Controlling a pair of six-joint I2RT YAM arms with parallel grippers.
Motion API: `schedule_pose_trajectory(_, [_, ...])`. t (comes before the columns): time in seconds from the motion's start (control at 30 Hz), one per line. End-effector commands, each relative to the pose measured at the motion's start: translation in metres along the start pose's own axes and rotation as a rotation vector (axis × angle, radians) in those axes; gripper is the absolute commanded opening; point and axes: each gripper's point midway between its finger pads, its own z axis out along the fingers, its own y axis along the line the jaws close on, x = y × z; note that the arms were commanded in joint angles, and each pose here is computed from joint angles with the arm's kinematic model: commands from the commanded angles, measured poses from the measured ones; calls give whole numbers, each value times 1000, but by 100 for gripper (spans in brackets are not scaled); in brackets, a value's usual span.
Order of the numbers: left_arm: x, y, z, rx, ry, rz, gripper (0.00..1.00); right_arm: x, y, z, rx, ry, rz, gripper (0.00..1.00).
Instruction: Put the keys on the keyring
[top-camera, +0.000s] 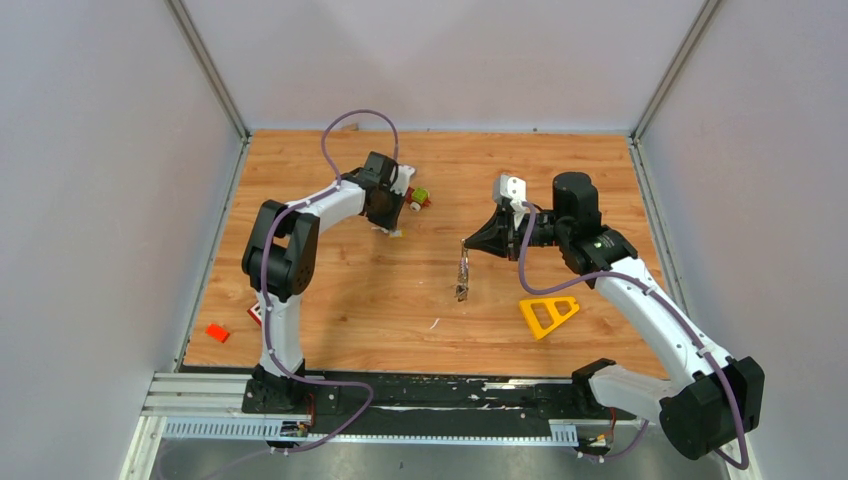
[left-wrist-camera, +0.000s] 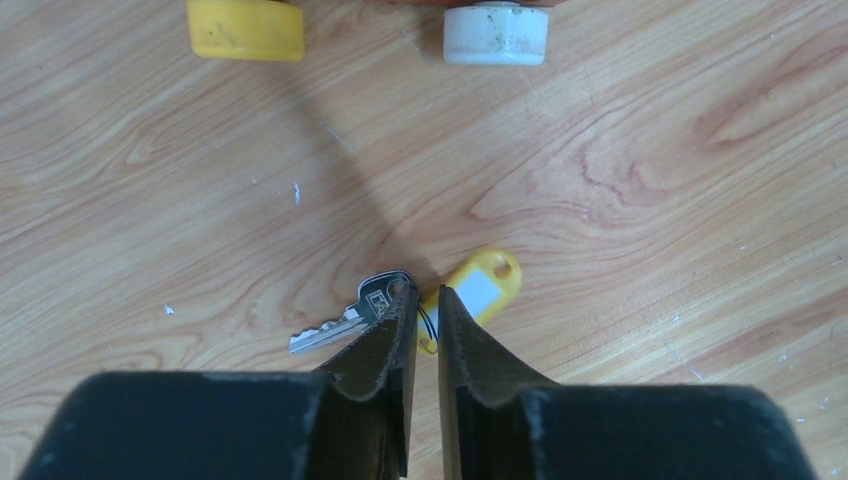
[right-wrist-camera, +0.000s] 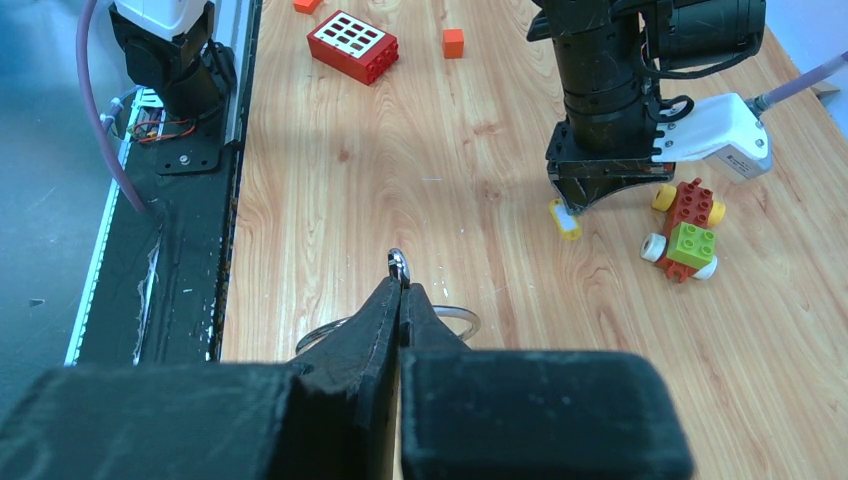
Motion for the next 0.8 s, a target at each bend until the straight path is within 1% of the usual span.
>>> schedule_pose_trajectory(0.0, [-8, -11, -20, 65, -23, 67, 17, -7, 2, -1, -17, -26, -37, 0])
schedule_pose_trajectory(0.13, [-5, -27, -37, 169, -41, 187, 5, -8, 2, -2, -15, -27, -41, 0])
schedule_pose_trajectory(0.23, [8, -43, -47, 251, -38, 289, 0, -9, 3, -2, -14, -29, -47, 0])
schedule_pose_trajectory(0.43, [49, -84, -60, 333, 33, 526, 0, -10, 4, -3, -16, -33, -52, 0])
schedule_pose_trajectory(0.57, [72, -109, -69, 388, 50, 635, 0, -12, 7, -4, -21, -39, -63, 0])
schedule_pose_trajectory(0.63, [78, -116, -73, 406, 41, 667, 0, -13, 8, -5, -21, -43, -72, 0])
schedule_pose_trajectory(0.77, [79, -119, -79, 409, -6, 678, 8, -14, 10, -6, -24, -45, -81, 0])
